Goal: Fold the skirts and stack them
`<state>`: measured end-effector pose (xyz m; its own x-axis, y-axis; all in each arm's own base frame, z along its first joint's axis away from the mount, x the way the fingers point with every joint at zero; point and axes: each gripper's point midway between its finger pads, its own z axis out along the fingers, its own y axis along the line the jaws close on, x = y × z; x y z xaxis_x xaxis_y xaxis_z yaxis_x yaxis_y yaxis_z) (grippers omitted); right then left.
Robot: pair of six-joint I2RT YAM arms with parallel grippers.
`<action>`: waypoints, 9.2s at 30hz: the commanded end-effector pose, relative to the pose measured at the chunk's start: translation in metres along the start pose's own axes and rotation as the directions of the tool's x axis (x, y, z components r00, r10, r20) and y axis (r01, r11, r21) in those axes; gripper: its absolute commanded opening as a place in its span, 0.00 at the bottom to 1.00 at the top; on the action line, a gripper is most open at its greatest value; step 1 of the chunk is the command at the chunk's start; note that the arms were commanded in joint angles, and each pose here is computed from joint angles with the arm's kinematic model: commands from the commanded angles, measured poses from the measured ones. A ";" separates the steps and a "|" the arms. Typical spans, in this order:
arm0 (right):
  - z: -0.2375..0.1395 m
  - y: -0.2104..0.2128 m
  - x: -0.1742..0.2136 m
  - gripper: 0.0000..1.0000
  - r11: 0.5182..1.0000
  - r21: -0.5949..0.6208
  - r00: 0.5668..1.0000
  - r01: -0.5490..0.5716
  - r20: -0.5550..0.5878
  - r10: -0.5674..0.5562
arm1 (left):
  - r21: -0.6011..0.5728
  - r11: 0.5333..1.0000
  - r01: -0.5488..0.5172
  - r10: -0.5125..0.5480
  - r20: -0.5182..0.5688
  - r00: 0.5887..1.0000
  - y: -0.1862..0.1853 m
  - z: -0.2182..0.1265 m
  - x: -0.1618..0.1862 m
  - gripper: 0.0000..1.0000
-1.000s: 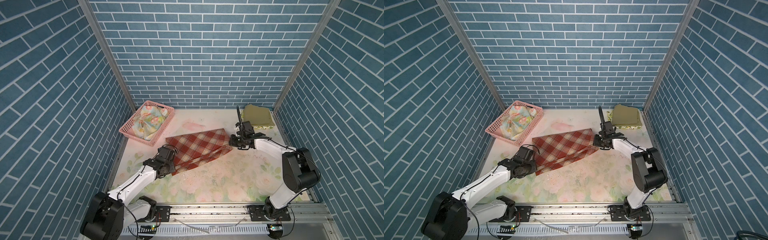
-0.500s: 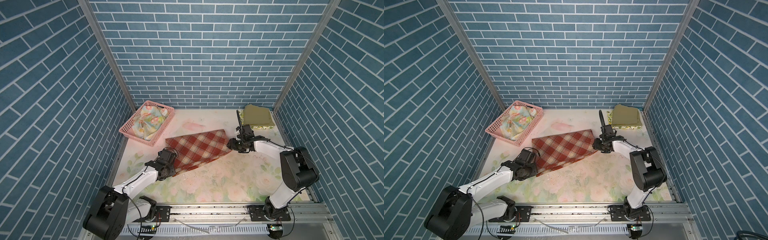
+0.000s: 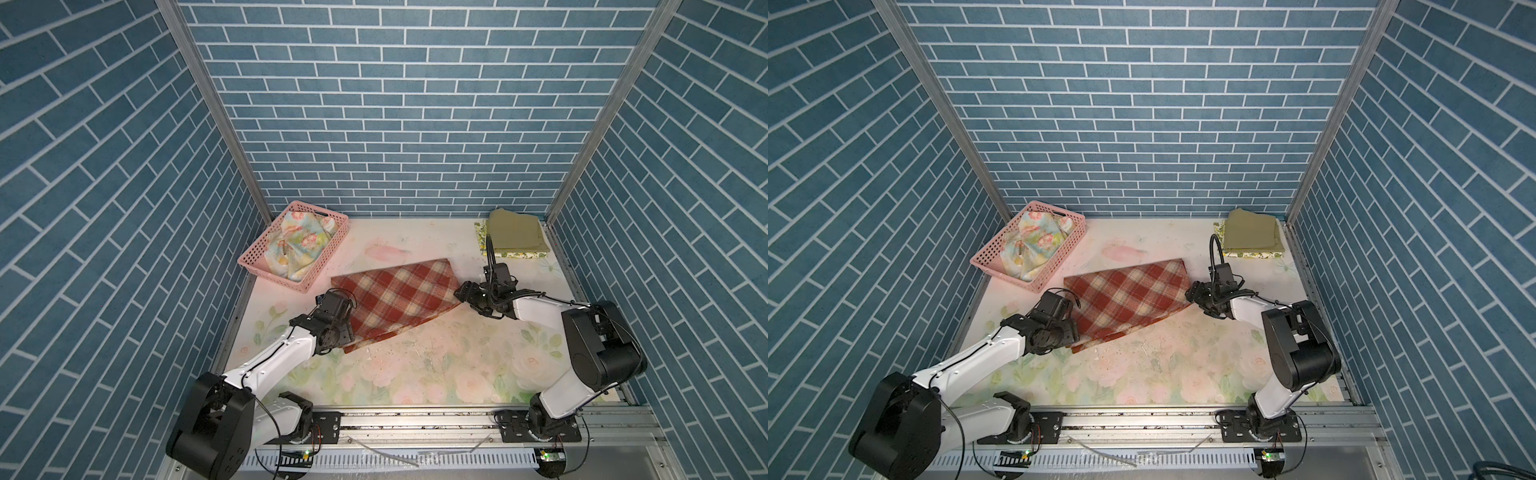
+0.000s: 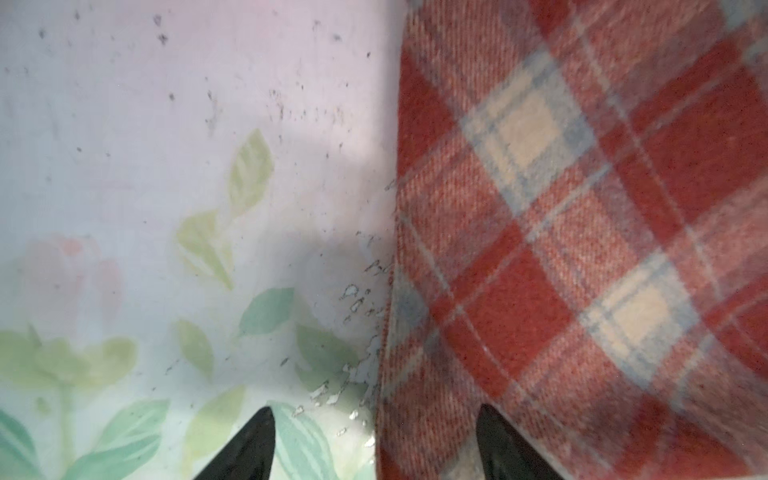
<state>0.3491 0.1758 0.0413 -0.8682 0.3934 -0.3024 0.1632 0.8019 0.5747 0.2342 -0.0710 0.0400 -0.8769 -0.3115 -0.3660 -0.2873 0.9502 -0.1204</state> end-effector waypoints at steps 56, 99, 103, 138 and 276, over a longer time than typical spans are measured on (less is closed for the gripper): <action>-0.083 0.181 -0.008 0.00 0.824 0.032 0.777 0.566 0.313 -0.546 | 0.276 0.958 -0.075 0.114 -0.125 0.986 -0.118 0.093 0.000 0.59; -0.073 0.154 0.020 0.68 0.904 -0.143 0.889 0.402 0.296 -0.348 | 0.219 0.973 0.068 -0.041 -0.127 0.991 -0.046 0.063 0.006 0.59; -0.075 0.147 0.015 0.69 0.906 -0.128 0.885 0.404 0.303 -0.353 | 0.207 0.975 0.082 -0.067 -0.078 0.995 -0.033 0.039 -0.011 0.61; -0.067 0.089 0.025 0.59 0.920 -0.046 0.890 0.390 0.276 -0.363 | 0.552 0.800 -0.236 0.186 0.145 0.972 -0.242 -0.006 -0.096 0.56; 0.111 0.110 0.039 0.95 0.844 -0.406 0.887 0.350 -0.147 -0.439 | 0.366 0.930 -0.026 0.095 -0.170 0.981 -0.094 0.072 0.061 0.29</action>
<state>0.4035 0.3291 0.0525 -0.8499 -0.0312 -0.5261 -0.4275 0.6244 0.6537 0.2933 -0.2142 0.0309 -0.8681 -0.2751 -0.4131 0.0308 0.8009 -0.5980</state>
